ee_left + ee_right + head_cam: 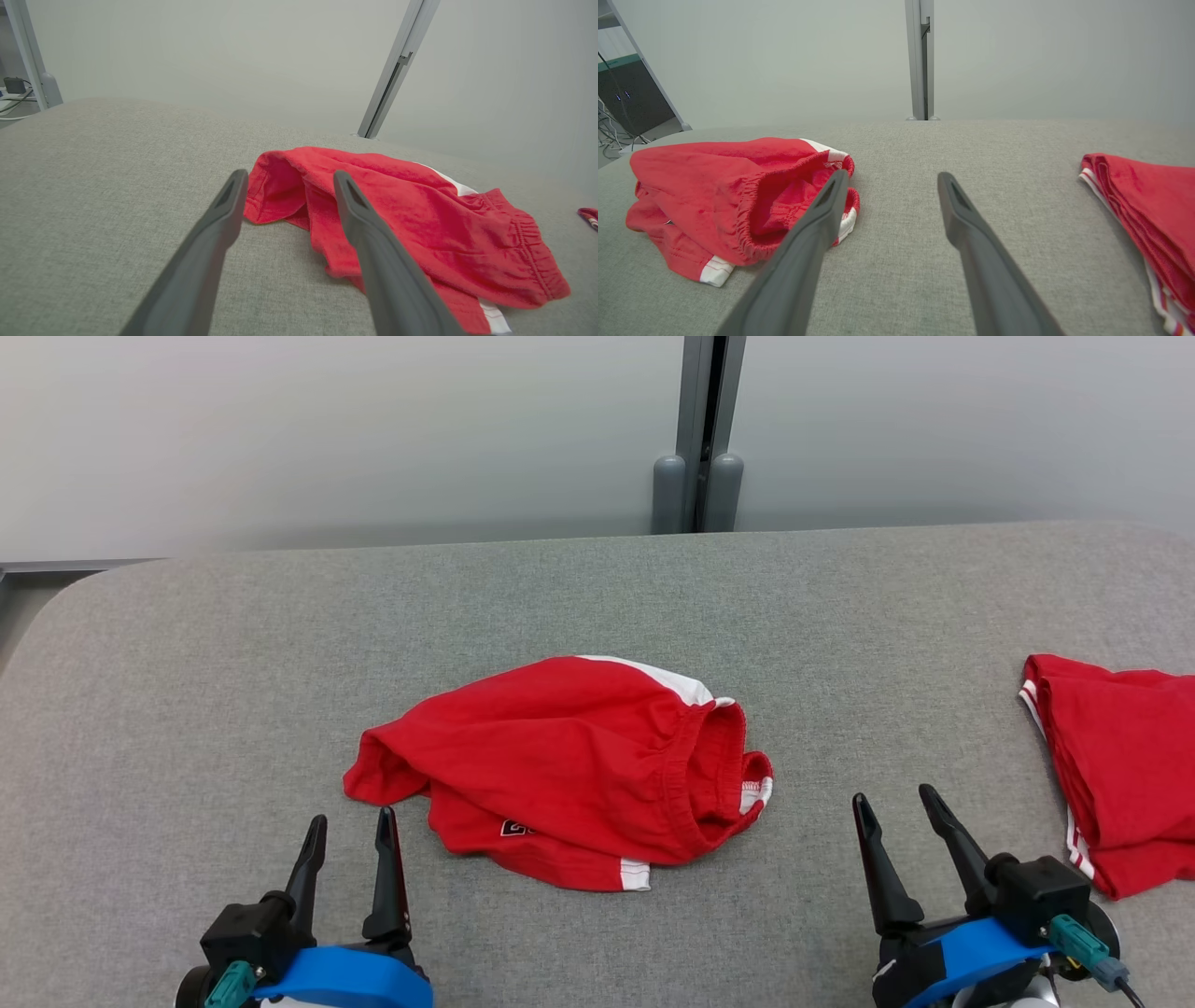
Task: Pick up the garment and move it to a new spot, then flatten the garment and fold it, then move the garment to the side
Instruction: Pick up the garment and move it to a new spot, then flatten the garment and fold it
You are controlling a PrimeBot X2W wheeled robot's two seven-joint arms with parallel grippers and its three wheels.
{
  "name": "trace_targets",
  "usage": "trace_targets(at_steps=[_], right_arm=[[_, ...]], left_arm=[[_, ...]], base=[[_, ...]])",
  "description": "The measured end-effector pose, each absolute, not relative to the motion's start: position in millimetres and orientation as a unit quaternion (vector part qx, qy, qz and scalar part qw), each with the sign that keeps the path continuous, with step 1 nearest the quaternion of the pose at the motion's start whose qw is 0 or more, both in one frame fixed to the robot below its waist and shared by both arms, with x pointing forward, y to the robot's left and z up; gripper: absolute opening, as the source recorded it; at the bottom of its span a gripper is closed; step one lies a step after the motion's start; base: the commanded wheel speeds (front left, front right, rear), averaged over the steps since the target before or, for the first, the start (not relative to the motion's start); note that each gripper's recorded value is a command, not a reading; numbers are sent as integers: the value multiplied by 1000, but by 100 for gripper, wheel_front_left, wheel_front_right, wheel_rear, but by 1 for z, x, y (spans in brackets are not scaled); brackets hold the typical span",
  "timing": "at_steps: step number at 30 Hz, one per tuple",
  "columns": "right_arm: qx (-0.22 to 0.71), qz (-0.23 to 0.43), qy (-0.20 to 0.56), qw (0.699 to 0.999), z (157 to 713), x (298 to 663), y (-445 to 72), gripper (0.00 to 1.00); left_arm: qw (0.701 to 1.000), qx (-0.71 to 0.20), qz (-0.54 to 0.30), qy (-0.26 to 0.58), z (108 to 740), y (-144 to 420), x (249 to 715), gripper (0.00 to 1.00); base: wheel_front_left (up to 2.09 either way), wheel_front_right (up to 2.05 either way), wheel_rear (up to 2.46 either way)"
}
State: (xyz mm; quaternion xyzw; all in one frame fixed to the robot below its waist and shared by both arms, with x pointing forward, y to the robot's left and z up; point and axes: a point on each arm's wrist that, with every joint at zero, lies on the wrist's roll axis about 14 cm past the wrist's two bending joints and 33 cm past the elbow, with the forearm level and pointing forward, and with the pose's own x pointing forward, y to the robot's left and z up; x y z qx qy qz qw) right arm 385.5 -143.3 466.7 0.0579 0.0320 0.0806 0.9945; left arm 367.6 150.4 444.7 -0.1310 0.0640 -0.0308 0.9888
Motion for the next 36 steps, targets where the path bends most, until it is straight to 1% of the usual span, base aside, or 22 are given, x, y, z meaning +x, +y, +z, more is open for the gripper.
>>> trace_targets(at_steps=[30, 34, 36], right_arm=[[60, 78, 34, 995, 462, 385, -145, 100], [71, 88, 25, 993, 469, 391, -137, 100], [72, 97, 19, 992, 477, 400, -131, 100]], left_arm=[[990, -125, -23, 67, 441, 155, 362, 100], [990, -126, -20, 67, 440, 158, 360, 100], [990, -125, -16, 67, 440, 160, 361, 100]], base=[[0, 0, 0], [0, 0, 0], [0, 0, 0]])
